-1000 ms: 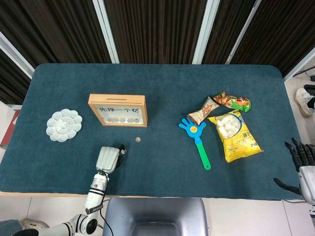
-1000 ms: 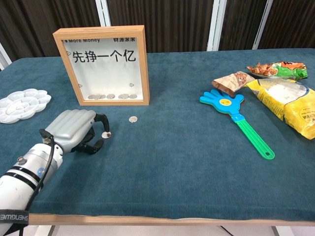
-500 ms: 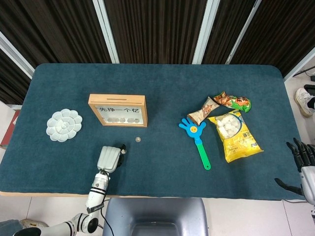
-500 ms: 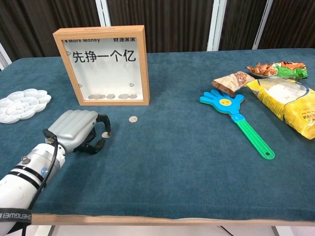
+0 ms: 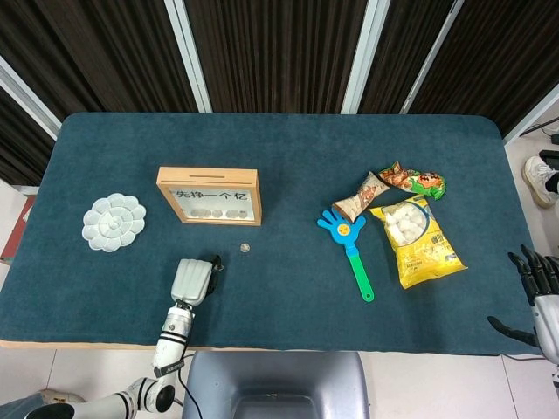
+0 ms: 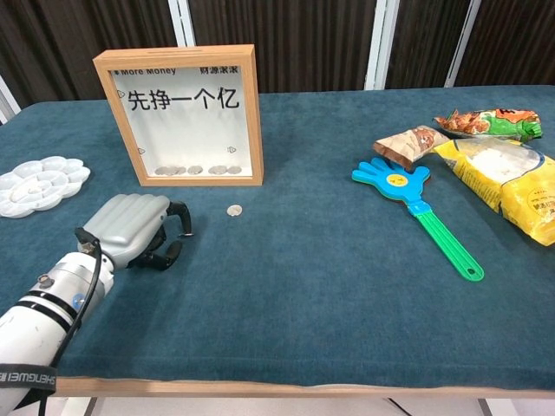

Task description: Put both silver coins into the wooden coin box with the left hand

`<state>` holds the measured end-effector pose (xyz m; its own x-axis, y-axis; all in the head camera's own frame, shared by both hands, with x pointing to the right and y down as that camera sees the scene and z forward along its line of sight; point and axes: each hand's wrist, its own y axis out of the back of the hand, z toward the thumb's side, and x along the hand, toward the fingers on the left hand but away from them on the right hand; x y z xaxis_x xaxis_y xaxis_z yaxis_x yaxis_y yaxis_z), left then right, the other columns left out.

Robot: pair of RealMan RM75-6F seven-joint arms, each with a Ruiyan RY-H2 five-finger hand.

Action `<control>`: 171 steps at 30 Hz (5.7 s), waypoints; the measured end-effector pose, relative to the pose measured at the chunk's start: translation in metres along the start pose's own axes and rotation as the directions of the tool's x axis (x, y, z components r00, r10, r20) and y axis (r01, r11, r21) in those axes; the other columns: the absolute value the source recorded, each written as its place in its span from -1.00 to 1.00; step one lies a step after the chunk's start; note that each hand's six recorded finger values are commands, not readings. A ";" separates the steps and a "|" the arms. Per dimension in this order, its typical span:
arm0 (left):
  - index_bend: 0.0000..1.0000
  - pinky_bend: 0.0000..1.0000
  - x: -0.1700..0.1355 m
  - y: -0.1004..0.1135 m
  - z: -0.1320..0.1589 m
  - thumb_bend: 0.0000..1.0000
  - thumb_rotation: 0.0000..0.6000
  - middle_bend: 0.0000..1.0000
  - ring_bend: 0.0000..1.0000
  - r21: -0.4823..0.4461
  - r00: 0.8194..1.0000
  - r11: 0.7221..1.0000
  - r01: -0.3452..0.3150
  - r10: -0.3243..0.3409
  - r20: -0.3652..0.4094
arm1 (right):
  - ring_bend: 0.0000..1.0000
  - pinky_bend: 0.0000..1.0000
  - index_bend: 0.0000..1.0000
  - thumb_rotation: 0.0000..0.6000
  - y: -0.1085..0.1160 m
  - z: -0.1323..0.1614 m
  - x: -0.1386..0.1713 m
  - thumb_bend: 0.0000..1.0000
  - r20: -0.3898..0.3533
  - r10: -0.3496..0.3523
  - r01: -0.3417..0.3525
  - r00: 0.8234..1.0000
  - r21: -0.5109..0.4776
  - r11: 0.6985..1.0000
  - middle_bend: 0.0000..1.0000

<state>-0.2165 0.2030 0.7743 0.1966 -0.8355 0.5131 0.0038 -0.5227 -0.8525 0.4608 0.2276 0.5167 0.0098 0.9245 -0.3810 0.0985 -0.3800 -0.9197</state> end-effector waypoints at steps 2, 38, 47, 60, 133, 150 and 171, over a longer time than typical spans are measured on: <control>-0.07 1.00 0.001 -0.001 -0.001 -0.16 1.00 1.00 1.00 0.001 1.000 1.000 0.002 -0.002 -0.002 | -1.00 -1.00 -1.00 1.00 0.000 0.000 0.000 -0.93 0.002 -0.001 0.001 1.000 0.000 1.000 -1.00; 0.26 1.00 0.008 0.010 -0.006 -0.12 1.00 1.00 1.00 -0.004 0.998 0.999 -0.054 0.054 -0.024 | -1.00 -1.00 -1.00 1.00 -0.002 0.000 0.000 -0.93 0.002 0.015 -0.015 1.000 0.008 1.000 -1.00; 0.30 1.00 0.008 0.025 -0.006 -0.08 1.00 1.00 1.00 -0.022 0.996 0.996 -0.092 0.092 -0.010 | -1.00 -1.00 -1.00 1.00 -0.003 0.000 -0.001 -0.93 0.001 0.019 -0.019 1.000 0.007 1.000 -1.00; 0.29 1.00 0.017 0.156 -0.008 0.01 1.00 1.00 1.00 -0.089 0.985 0.986 -0.144 0.152 0.079 | -1.00 -1.00 -1.00 1.00 -0.008 0.006 -0.008 -0.93 -0.019 0.042 -0.042 0.999 -0.006 0.999 -1.00; 0.10 1.00 0.125 0.238 -0.014 0.08 1.00 1.00 1.00 -0.103 0.991 0.989 -0.102 0.092 -0.103 | -1.00 -1.00 -1.00 1.00 -0.008 0.003 -0.023 -0.93 -0.015 0.065 -0.066 0.998 -0.074 0.995 -1.00; -0.02 1.00 0.122 0.240 -0.012 0.06 1.00 1.00 1.00 -0.097 0.991 0.989 -0.107 0.099 -0.090 | -1.00 -1.00 -1.00 1.00 -0.007 0.003 -0.023 -0.93 -0.015 0.063 -0.064 0.998 -0.075 0.995 -1.00; -0.19 1.00 -0.008 0.158 0.011 -0.14 1.00 1.00 1.00 -0.324 0.981 0.943 -0.078 0.130 0.142 | -1.00 -1.00 -1.00 1.00 -0.010 0.013 -0.019 -0.93 -0.048 0.069 -0.072 0.996 -0.067 0.995 -1.00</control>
<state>-0.2069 0.1290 0.6340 0.3322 -0.8639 0.3785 -0.3297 -0.4824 -0.8115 0.4471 0.2139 0.5320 0.0647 0.8964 -0.4385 0.1639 -0.4430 -0.8814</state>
